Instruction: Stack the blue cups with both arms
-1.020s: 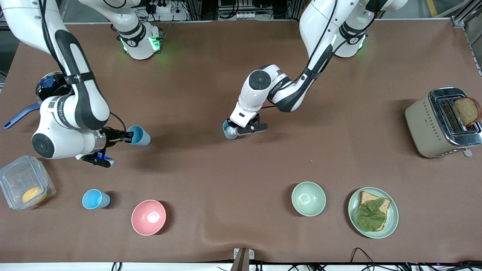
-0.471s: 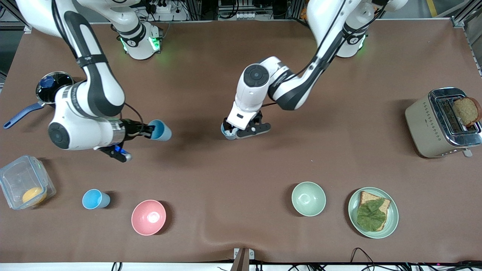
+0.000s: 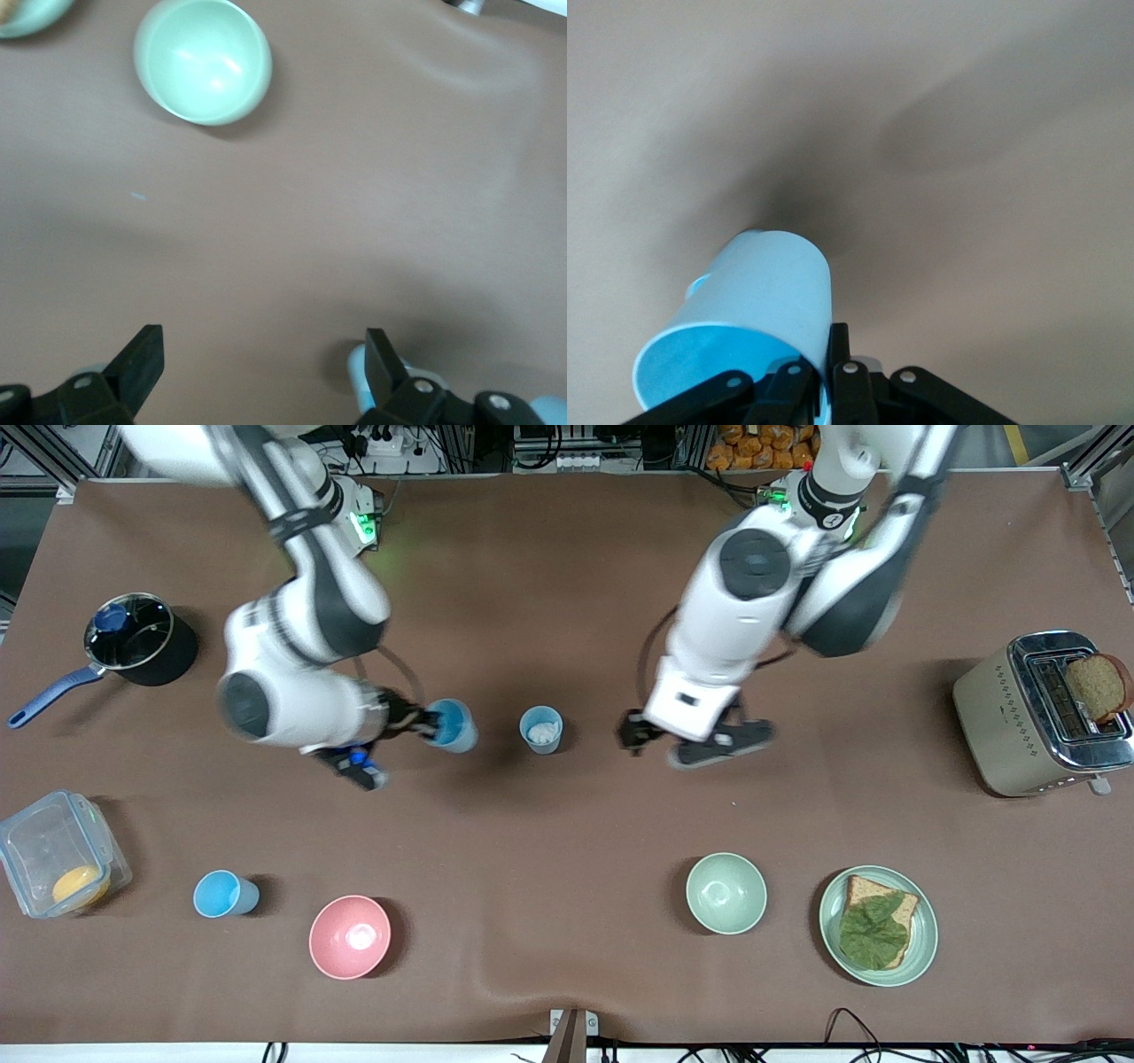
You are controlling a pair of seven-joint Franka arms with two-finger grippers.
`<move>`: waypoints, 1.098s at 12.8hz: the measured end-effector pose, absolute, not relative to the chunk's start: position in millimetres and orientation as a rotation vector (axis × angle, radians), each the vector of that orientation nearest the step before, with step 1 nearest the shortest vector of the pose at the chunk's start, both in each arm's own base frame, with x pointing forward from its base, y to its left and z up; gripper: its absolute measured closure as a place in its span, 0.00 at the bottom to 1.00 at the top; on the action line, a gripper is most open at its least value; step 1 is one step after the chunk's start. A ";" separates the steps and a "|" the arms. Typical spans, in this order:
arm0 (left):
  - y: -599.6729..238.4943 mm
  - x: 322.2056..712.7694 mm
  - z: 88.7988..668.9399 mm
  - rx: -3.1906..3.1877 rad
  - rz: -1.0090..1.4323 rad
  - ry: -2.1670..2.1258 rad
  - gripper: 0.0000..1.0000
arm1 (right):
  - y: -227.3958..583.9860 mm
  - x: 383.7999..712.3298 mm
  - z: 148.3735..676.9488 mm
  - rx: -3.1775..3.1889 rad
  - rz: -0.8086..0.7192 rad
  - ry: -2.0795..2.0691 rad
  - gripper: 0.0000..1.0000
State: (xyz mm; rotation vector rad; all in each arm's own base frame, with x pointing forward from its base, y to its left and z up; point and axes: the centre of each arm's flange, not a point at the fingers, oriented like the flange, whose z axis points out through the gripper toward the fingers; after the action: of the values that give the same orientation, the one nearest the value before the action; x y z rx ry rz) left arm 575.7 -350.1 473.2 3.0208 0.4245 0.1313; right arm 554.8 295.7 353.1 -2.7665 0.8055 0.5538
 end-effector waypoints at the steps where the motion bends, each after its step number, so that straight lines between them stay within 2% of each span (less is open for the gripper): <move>1: -320.8 583.4 482.5 3.055 0.110 0.376 0.00 | 323.4 542.3 354.5 -2.770 0.544 0.827 0.94; 5: -229.0 600.5 517.7 3.154 0.105 0.220 0.00 | 368.9 520.9 347.1 -2.771 0.523 0.861 0.94; 12: -150.8 578.5 596.5 3.228 0.177 0.235 0.00 | 397.1 511.8 308.8 -2.778 0.502 0.887 0.94; 14: -129.5 577.3 605.9 3.227 0.182 0.289 0.00 | 397.6 512.6 308.6 -2.784 0.494 0.883 0.76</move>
State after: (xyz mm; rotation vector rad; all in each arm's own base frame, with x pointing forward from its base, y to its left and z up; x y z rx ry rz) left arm 577.3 -129.5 605.9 3.2266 0.2893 0.1819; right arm 512.6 397.6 308.6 -2.7836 0.8827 0.4937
